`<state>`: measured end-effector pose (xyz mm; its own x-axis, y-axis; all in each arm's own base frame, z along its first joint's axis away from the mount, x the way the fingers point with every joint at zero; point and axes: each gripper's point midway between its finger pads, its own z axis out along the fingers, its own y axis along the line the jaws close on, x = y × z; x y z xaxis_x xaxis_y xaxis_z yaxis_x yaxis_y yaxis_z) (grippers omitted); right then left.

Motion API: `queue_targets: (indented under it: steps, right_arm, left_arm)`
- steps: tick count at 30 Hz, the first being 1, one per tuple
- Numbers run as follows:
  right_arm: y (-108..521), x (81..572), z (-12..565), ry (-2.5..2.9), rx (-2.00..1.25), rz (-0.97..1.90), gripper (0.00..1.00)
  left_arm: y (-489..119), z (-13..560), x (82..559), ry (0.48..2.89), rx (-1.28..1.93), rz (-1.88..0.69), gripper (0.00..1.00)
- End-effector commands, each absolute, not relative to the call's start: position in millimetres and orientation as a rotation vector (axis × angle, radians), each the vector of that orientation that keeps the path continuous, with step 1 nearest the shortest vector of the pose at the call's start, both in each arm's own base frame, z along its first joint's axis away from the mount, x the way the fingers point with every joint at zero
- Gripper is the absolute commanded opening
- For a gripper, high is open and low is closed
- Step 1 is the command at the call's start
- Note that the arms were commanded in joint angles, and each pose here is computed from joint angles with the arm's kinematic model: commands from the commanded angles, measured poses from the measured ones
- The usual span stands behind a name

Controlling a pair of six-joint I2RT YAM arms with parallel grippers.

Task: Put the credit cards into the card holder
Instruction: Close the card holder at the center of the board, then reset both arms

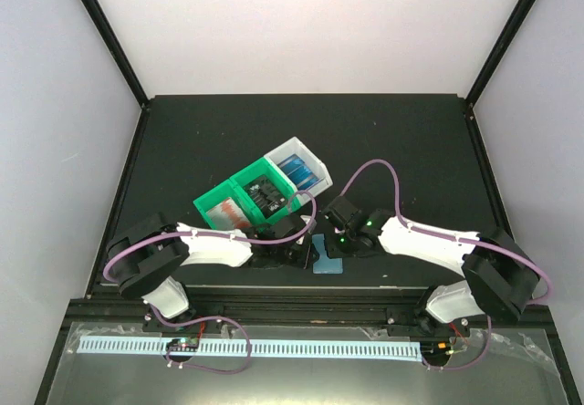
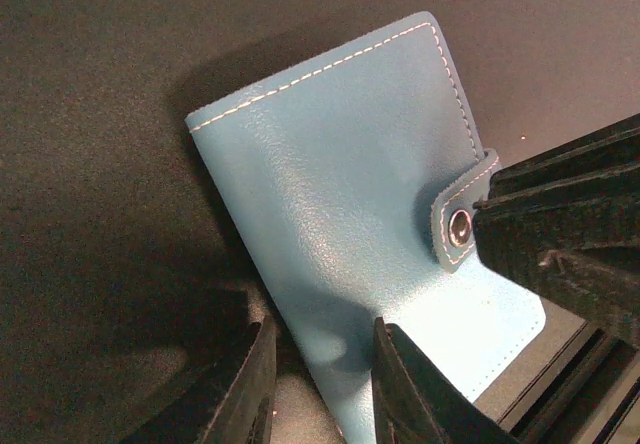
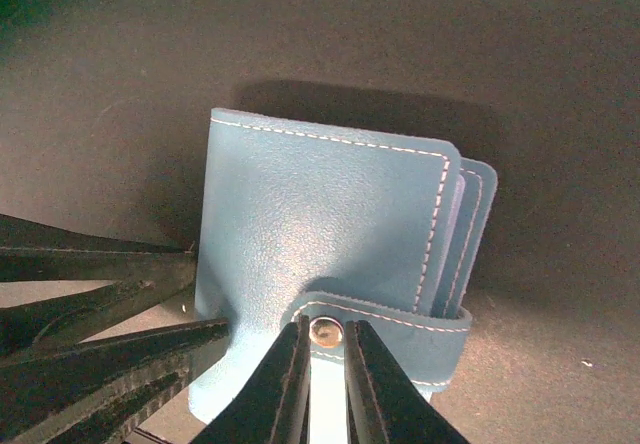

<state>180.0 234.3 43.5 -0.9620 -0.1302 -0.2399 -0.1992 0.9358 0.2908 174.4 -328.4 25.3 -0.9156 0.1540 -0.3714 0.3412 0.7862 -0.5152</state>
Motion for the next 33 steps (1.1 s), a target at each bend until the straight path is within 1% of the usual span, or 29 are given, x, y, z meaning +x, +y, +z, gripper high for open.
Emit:
queue_targets:
  steps: [1, 7, 9, 11, 20, 23, 25, 27, 29, 31, 33]
  right_arm:
    - [237, 182, 41, 2.875, -0.287, 0.406, 0.14]
    - [234, 181, 26, 2.903, -0.272, 0.326, 0.14]
    - [229, 180, 20, 2.918, -0.250, 0.286, 0.12]
    - [219, 179, 13, 2.935, -0.212, 0.211, 0.09]
    - [200, 157, -17, 3.029, -0.203, 0.073, 0.06]
    - [204, 159, -14, 3.026, -0.200, 0.080, 0.06]
    - [210, 168, 0, 2.979, -0.195, 0.114, 0.06]
    - [218, 181, 23, 2.908, -0.186, 0.155, 0.07]
    - [225, 195, 53, 2.823, -0.171, 0.199, 0.10]
    - [229, 207, 85, 2.735, -0.158, 0.237, 0.12]
    - [230, 217, 120, 2.647, -0.135, 0.276, 0.15]
  left_arm:
    - [-327, 27, 177, 2.660, 0.352, -0.862, 0.28]
    - [-326, 26, 175, 2.661, 0.344, -0.874, 0.28]
    - [-326, 26, 175, 2.662, 0.344, -0.877, 0.27]
    - [-325, 25, 174, 2.662, 0.343, -0.881, 0.27]
    - [-318, 32, 180, 2.630, 0.301, -0.917, 0.27]
    - [-317, 35, 180, 2.624, 0.298, -0.935, 0.27]
    - [-316, 41, 182, 2.612, 0.292, -0.945, 0.27]
    - [-313, 52, 186, 2.586, 0.288, -0.937, 0.30]
    - [-307, 66, 191, 2.555, 0.282, -0.917, 0.35]
    - [-300, 82, 196, 2.515, 0.275, -0.897, 0.43]
    - [-294, 105, 198, 2.458, 0.272, -0.904, 0.54]
